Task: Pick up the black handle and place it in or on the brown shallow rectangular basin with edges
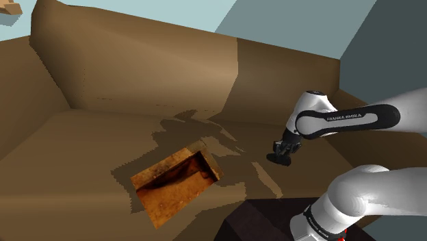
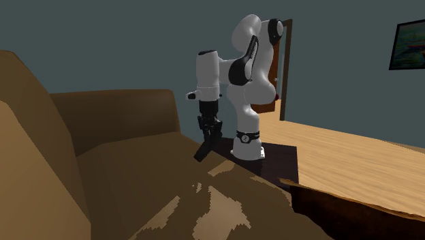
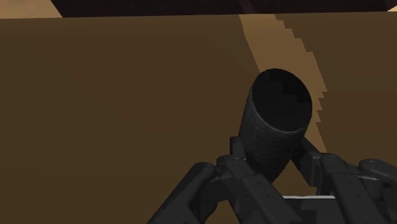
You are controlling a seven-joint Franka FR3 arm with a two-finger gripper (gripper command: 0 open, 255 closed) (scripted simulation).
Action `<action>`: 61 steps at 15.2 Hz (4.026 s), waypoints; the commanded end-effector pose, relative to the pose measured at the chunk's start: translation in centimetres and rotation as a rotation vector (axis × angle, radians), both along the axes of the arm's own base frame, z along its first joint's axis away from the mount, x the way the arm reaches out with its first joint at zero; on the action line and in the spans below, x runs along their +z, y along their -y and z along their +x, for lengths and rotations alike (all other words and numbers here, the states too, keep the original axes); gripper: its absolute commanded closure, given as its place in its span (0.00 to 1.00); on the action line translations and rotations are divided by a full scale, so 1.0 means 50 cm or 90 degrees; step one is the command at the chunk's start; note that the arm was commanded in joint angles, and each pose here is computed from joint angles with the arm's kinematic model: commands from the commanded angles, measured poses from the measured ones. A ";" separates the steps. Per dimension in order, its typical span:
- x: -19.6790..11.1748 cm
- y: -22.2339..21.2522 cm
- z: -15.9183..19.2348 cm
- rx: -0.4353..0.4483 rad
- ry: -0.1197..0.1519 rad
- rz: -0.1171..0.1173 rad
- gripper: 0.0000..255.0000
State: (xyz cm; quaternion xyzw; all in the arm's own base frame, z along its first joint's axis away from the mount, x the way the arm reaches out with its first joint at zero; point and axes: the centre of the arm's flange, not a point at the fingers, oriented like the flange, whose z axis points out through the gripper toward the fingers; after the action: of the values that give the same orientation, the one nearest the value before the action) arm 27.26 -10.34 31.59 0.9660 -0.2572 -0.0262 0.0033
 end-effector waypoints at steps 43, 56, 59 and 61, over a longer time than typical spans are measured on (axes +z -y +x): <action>0.219 -0.531 0.235 0.000 0.000 0.000 1.00; 0.215 -0.845 0.374 0.000 0.000 0.000 1.00; 0.204 -0.890 0.394 0.000 0.000 0.000 1.00; 0.183 -0.890 0.394 0.000 0.000 0.000 1.00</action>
State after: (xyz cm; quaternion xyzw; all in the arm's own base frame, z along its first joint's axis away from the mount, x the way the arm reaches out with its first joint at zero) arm 46.95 34.17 41.28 0.9662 -0.2565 -0.0260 0.0024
